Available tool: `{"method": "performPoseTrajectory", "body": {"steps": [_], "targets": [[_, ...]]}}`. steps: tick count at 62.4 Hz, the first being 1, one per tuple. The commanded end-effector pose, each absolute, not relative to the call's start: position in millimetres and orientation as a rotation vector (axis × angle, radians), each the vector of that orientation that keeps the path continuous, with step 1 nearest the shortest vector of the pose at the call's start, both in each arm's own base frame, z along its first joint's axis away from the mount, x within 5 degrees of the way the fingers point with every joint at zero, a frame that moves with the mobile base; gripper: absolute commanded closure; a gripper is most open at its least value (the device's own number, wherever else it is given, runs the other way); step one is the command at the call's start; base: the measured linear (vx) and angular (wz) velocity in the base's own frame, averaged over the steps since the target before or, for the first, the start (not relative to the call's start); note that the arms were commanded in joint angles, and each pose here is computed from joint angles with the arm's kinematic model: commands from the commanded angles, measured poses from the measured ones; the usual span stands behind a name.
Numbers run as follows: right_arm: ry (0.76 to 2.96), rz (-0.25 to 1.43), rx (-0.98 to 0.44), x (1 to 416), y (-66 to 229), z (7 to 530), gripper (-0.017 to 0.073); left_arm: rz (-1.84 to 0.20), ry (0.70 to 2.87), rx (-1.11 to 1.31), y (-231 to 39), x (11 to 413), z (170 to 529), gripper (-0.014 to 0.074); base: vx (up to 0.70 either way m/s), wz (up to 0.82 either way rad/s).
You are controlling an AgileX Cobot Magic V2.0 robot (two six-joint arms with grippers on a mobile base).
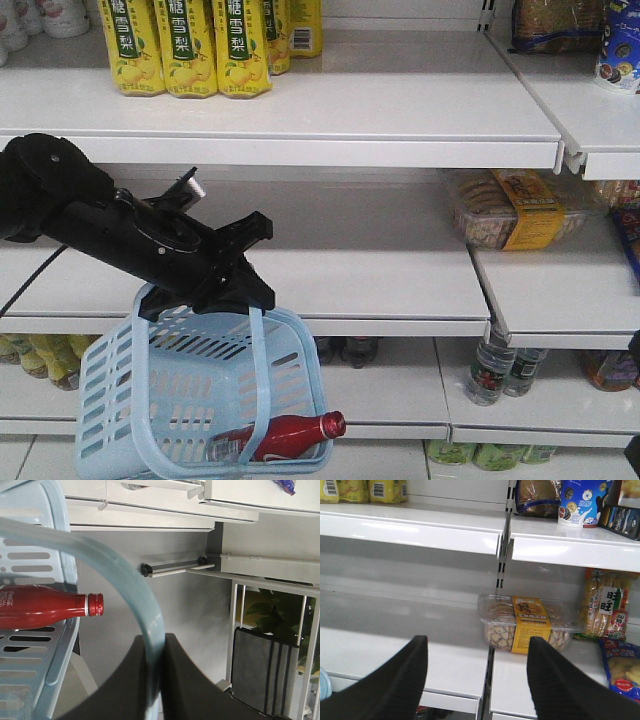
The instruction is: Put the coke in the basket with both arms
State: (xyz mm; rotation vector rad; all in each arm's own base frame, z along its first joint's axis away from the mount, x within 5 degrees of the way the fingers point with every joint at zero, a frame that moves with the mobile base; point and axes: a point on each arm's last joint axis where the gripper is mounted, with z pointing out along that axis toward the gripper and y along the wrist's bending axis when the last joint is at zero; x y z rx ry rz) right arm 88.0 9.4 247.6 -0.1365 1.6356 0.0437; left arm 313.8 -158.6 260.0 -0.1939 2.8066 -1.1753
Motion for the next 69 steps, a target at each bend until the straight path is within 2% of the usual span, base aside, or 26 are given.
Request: {"method": "performPoseTrajectory", "body": {"steps": [1, 69], "targets": [[1.612, 0.011, -0.161, 89.9, 9.5, 256.8, 0.0125, -1.302, 2.688, -0.201, -163.4, 309.4, 293.5, 0.0598, 0.00, 0.00], [1.603, -0.024, -0.170, 90.1, 8.0, 257.5, 0.0125, -1.302, 2.688, -0.201, -163.4, 309.4, 293.5, 0.0598, 0.00, 0.00]]}}
